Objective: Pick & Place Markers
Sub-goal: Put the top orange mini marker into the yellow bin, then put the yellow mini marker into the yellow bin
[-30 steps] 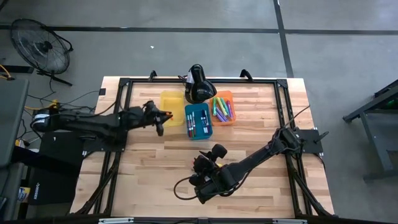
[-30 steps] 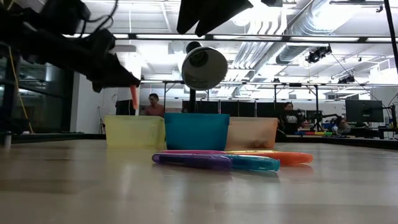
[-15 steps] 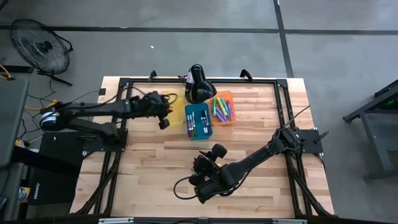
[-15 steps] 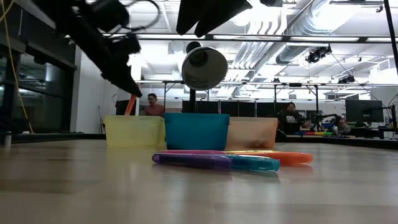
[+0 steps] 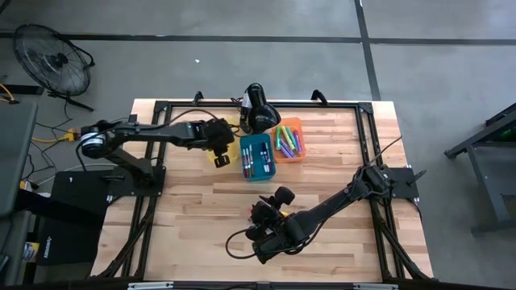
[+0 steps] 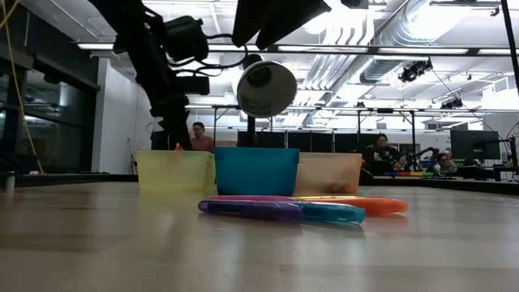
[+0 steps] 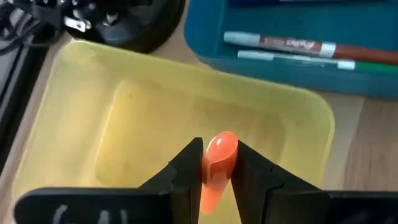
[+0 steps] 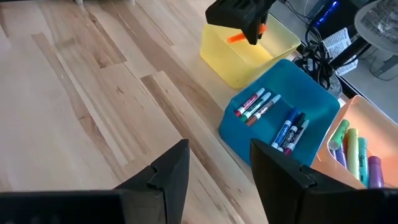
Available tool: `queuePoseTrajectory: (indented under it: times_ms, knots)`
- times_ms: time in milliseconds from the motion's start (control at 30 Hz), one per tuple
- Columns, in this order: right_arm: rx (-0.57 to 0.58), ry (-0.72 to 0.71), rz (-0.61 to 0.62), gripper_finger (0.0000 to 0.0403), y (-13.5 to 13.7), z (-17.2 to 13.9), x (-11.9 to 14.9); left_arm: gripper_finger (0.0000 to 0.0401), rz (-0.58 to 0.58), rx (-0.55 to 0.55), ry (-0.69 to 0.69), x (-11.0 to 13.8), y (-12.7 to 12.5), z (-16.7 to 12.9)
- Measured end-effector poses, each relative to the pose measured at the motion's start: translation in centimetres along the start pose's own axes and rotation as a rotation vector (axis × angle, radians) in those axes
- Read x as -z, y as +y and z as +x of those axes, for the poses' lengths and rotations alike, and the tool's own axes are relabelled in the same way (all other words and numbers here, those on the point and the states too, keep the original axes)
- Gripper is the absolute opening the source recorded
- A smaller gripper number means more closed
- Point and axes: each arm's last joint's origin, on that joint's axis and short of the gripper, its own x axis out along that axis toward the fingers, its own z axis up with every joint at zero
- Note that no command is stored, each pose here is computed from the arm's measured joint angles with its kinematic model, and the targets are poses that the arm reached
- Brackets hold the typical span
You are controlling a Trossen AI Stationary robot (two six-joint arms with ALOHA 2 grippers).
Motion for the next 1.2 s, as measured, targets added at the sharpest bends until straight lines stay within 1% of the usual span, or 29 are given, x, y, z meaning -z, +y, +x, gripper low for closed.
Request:
queuePoseTrajectory:
  times_ms: [67, 300, 467, 567, 667, 800, 900, 1000, 1067, 1200]
  knots:
    - [0.003, 0.003, -0.005, 0.0158, 0.0, 0.0, 0.0, 0.0070, 0.006, 0.002, 0.021, 0.2, 0.0, 0.1]
    - [0.006, 0.005, -0.009, 0.0154, -0.1, 0.0, 0.1, 0.0072, 0.009, 0.002, 0.022, 0.2, 0.0, 0.1]
    - [0.005, 0.005, 0.006, 0.0157, -0.1, 0.0, 0.1, 0.0073, 0.050, 0.009, 0.029, 0.3, -0.1, 0.1]
    - [0.005, 0.005, 0.011, 0.0158, -0.1, 0.0, 0.1, 0.0077, 0.055, 0.024, 0.041, 0.4, -0.1, 0.1]
    - [0.008, 0.007, 0.006, 0.0157, 0.1, 0.2, 0.3, 0.0095, 0.057, 0.024, 0.046, 0.4, -0.1, 0.1]
    - [0.006, 0.020, -0.002, 0.0157, 0.3, 0.4, 0.5, 0.0139, 0.059, 0.029, 0.046, 0.4, -0.1, 0.1]
    - [0.010, 0.031, -0.002, 0.0159, 0.4, 0.6, 0.8, 0.0166, 0.071, 0.033, 0.077, 0.4, 0.0, -0.3]
    - [0.023, 0.047, -0.014, 0.0156, 0.2, 0.4, 1.1, 0.0176, 0.083, 0.028, 0.102, 0.0, 0.1, -0.9]
    - [0.038, 0.054, -0.022, 0.0156, 0.0, 0.2, 1.4, 0.0176, 0.072, 0.035, 0.110, -0.1, 0.3, -1.8]
    - [0.062, 0.091, -0.032, 0.0159, -0.3, -0.4, 2.1, 0.0177, 0.035, 0.084, 0.048, -0.5, 0.1, -3.8]
